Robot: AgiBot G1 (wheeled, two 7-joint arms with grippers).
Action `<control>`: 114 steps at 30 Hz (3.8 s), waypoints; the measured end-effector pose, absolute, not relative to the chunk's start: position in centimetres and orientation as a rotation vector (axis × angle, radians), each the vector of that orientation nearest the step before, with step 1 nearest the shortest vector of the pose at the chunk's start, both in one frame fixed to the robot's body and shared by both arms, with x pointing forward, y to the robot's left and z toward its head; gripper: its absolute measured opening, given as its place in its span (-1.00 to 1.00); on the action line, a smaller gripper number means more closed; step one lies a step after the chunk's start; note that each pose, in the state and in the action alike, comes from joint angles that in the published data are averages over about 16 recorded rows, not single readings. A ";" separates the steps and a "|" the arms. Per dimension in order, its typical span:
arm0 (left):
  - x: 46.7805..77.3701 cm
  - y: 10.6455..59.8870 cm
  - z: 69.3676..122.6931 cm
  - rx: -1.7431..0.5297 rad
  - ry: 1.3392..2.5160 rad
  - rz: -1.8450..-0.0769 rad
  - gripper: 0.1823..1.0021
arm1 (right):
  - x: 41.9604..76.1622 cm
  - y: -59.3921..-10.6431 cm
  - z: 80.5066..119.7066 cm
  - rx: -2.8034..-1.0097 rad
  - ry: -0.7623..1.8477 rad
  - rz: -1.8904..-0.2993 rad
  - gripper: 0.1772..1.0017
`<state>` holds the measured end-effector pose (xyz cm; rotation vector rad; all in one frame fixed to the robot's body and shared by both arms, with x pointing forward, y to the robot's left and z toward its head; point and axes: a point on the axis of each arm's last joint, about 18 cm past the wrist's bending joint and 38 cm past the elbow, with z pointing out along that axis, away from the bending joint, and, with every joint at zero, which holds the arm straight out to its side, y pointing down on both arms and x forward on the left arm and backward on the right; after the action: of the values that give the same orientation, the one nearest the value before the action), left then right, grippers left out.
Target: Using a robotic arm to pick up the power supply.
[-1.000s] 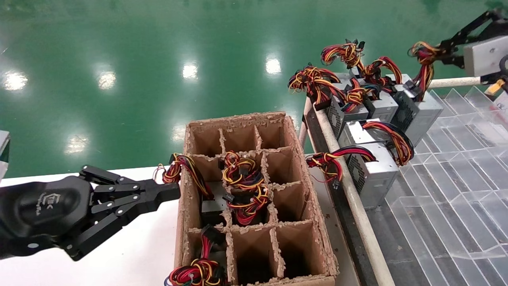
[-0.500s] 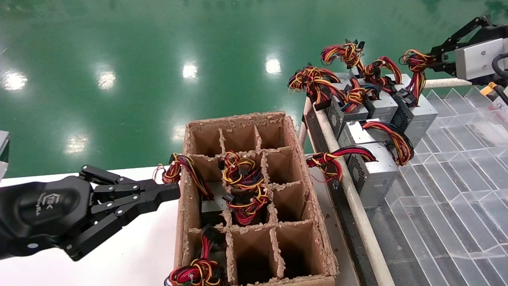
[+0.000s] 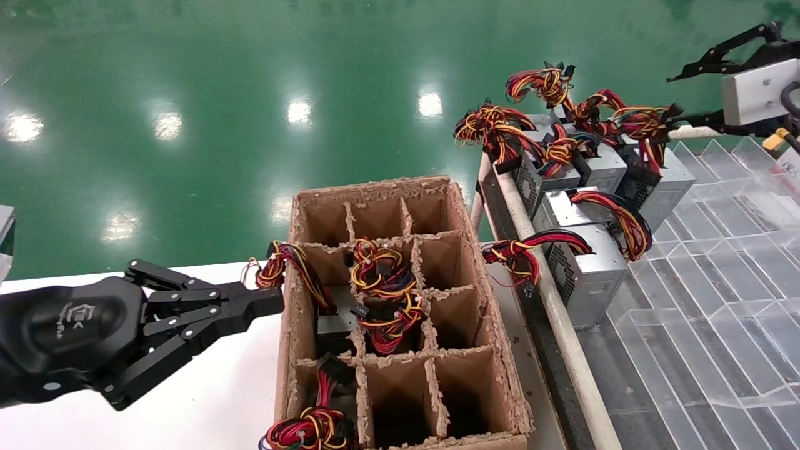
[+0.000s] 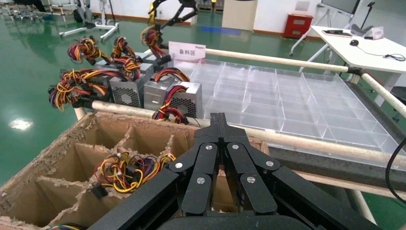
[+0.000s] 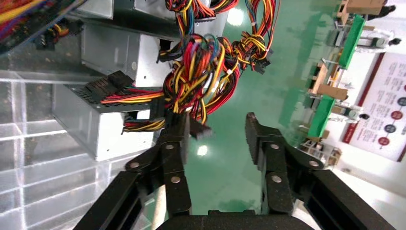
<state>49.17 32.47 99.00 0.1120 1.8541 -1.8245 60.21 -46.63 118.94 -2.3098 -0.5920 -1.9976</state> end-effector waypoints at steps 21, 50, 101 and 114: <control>49.2 32.5 99.0 0.112 1.854 -1.825 -0.98 | 60.0 -44.3 117.9 -2.074 -0.519 -1.884 0.66; 49.2 32.5 99.0 0.112 1.854 -1.825 -0.77 | 58.1 -37.0 108.0 -1.726 -0.319 -1.313 1.00; 49.2 32.5 99.0 0.111 1.854 -1.825 1.00 | 47.4 -30.2 99.1 -1.594 -0.233 -0.547 1.00; 49.2 32.5 99.0 0.111 1.854 -1.825 1.00 | 47.6 -30.2 99.2 -1.596 -0.231 -0.556 1.00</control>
<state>49.18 32.49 99.01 0.1112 1.8536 -1.8247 47.57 -30.24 99.23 -1.5958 -0.2314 -0.5561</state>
